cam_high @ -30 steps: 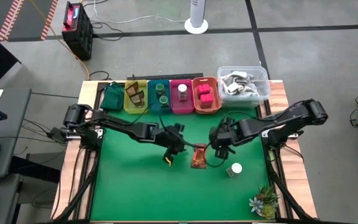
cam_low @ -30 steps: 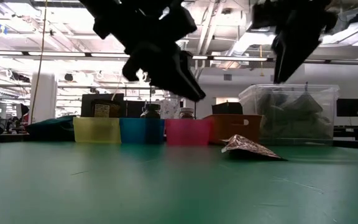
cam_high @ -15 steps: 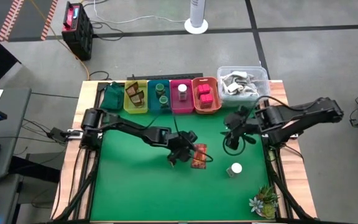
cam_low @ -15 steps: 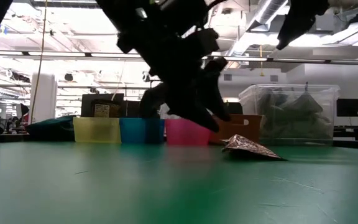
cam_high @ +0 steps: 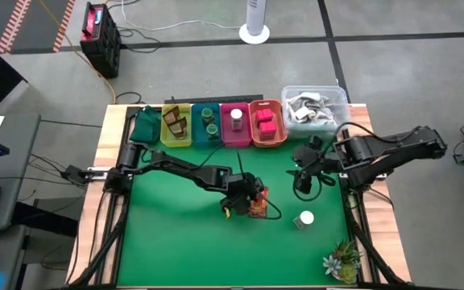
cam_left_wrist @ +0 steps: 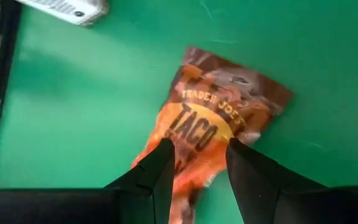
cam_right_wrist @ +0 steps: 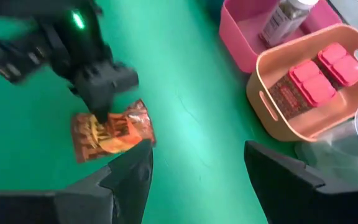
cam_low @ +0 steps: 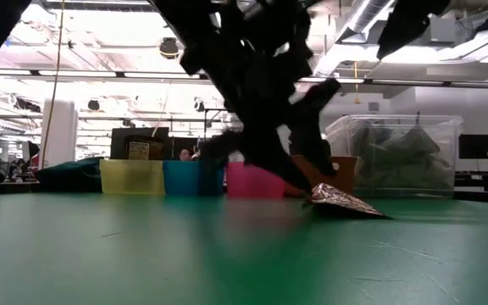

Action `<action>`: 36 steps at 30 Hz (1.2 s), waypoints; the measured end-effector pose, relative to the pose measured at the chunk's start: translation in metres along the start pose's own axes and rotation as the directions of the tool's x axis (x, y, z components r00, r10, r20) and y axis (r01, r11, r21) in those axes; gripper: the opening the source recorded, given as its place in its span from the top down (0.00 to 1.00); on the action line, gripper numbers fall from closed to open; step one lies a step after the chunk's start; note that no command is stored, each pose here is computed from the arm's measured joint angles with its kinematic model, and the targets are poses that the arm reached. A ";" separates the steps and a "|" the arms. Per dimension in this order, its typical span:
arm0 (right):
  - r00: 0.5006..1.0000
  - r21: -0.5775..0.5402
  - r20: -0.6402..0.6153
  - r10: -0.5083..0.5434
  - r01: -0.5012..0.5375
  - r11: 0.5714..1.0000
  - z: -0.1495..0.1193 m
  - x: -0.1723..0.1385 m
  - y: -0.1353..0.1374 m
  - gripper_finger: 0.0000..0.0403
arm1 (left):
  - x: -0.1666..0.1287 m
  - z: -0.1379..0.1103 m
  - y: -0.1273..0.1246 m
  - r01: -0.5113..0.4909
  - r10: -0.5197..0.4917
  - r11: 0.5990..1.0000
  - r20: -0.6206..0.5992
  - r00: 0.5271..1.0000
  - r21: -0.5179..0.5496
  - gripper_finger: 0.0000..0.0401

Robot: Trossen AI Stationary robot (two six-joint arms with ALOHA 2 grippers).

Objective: Sort spices by type
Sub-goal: Put the orange spice pack into the yellow bin

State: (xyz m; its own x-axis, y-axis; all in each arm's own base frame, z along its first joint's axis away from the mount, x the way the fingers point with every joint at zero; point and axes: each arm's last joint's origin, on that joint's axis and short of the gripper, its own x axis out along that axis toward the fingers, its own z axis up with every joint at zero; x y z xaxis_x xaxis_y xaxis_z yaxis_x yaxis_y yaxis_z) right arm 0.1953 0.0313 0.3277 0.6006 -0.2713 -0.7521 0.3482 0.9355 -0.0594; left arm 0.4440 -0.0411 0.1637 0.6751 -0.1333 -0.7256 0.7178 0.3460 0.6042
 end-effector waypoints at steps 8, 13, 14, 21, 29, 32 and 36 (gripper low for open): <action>0.997 0.028 0.067 0.029 -0.031 0.999 0.004 -0.006 -0.001 0.31 | 0.017 -0.009 -0.006 -0.003 0.004 0.998 -0.013 1.000 0.055 0.66; 0.998 0.015 0.048 0.027 -0.028 0.999 0.004 -0.002 0.002 0.31 | 0.025 -0.011 -0.008 -0.008 0.008 0.998 -0.005 1.000 0.060 0.66; 0.999 0.013 0.045 0.026 -0.026 1.000 0.004 0.000 0.003 0.31 | 0.025 -0.011 -0.008 -0.007 0.007 0.999 -0.006 1.000 0.046 0.66; 0.999 0.005 0.027 0.018 -0.018 1.000 0.004 0.004 0.005 0.31 | 0.020 -0.010 -0.006 -0.038 0.033 0.995 -0.054 0.998 -0.090 0.66; 0.999 0.009 0.027 0.021 -0.021 1.000 0.005 0.005 0.006 0.31 | -0.019 -0.004 0.011 -0.097 0.075 0.980 -0.135 0.988 -0.171 0.66; 0.999 0.011 0.029 0.021 -0.022 1.000 0.005 0.005 0.006 0.31 | -0.035 0.000 0.018 -0.115 0.093 0.972 -0.117 0.989 -0.204 0.66; 1.000 0.033 0.015 0.013 -0.013 0.999 0.002 0.007 0.006 0.31 | -0.052 0.000 0.019 -0.089 0.057 0.968 -0.139 0.989 -0.234 0.66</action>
State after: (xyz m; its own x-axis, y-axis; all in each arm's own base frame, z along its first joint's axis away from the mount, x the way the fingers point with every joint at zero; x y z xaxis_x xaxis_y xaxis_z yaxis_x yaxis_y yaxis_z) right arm 0.2030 0.0342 0.3231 0.6154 -0.2626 -0.7432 0.3635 0.9312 -0.0280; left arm 0.4221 -0.0276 0.2130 0.6848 0.0167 -0.7286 0.5953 0.5639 0.5724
